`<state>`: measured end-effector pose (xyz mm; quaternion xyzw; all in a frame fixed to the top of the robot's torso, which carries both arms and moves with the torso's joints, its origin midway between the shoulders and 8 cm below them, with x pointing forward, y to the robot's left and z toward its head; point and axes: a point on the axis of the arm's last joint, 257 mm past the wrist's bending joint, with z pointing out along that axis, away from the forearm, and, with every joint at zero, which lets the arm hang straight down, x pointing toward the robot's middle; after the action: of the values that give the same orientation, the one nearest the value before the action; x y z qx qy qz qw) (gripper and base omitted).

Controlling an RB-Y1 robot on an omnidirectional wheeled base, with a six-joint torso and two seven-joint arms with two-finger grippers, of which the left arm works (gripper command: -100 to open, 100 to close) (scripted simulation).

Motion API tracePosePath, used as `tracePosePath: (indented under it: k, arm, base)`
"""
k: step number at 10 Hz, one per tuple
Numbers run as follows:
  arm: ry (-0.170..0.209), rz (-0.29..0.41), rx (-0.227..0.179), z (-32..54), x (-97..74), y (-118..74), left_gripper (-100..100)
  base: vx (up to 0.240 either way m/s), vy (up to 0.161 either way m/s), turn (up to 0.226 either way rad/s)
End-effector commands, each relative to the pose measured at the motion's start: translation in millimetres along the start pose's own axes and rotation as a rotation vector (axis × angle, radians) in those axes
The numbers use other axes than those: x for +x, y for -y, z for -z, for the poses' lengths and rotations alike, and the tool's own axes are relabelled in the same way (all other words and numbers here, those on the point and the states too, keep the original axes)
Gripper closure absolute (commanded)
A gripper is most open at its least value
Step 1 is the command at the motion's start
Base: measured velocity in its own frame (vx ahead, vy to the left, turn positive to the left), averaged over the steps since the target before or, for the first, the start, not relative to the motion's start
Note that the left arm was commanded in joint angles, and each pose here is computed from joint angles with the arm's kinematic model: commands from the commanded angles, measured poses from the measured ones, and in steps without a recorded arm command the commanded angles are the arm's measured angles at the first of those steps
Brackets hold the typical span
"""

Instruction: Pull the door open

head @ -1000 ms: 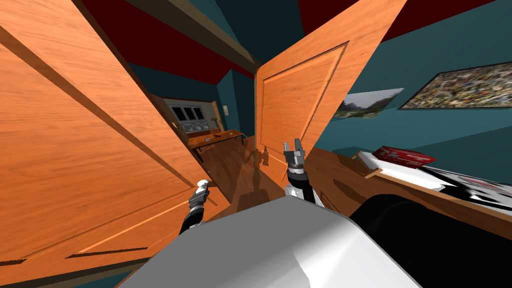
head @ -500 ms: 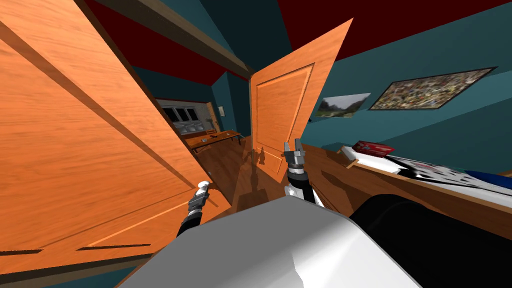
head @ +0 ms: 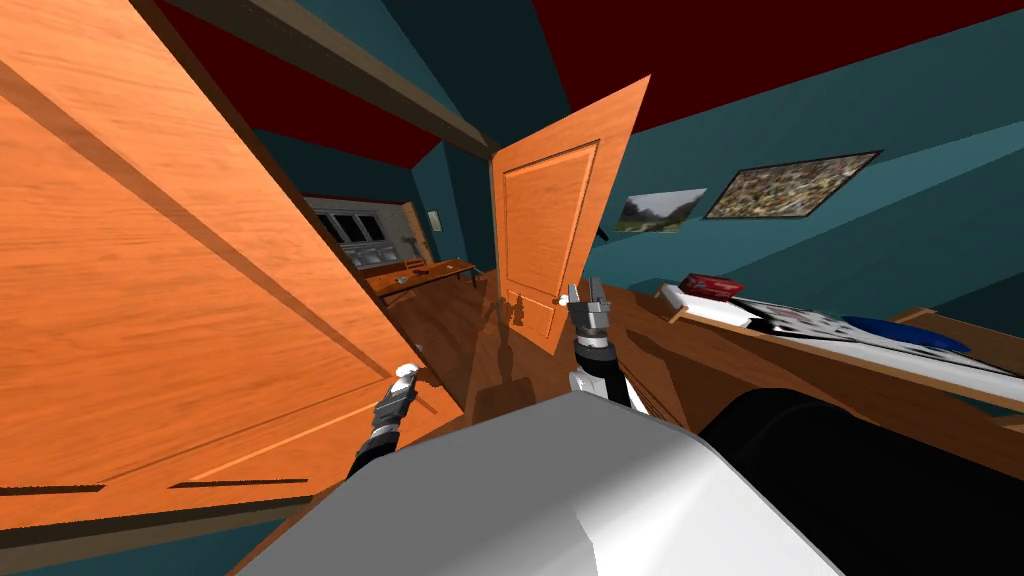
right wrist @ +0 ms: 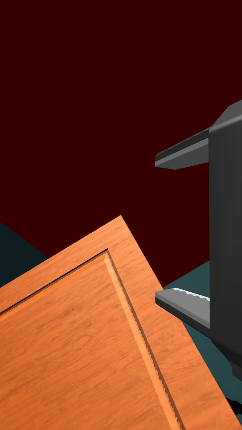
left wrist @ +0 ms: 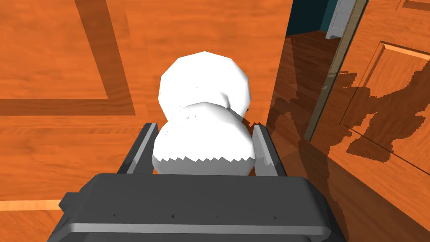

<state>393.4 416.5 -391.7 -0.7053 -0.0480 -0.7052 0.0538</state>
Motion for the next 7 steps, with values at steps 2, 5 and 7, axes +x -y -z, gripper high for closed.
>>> tracePosePath:
  k: [2, 5, 7]
  arm:
    - [0.000, 0.005, -0.051, 12.9, -0.8, -4.1, 100]
    - [0.006, 0.004, -0.071, 18.4, -1.9, -5.7, 100]
    - [0.007, 0.005, -0.102, 30.9, -3.4, -4.8, 100]
  base:
    - [-0.243, 0.061, -0.126]
    - [-0.196, 0.038, -0.072]
    - [-0.187, 0.060, -0.143]
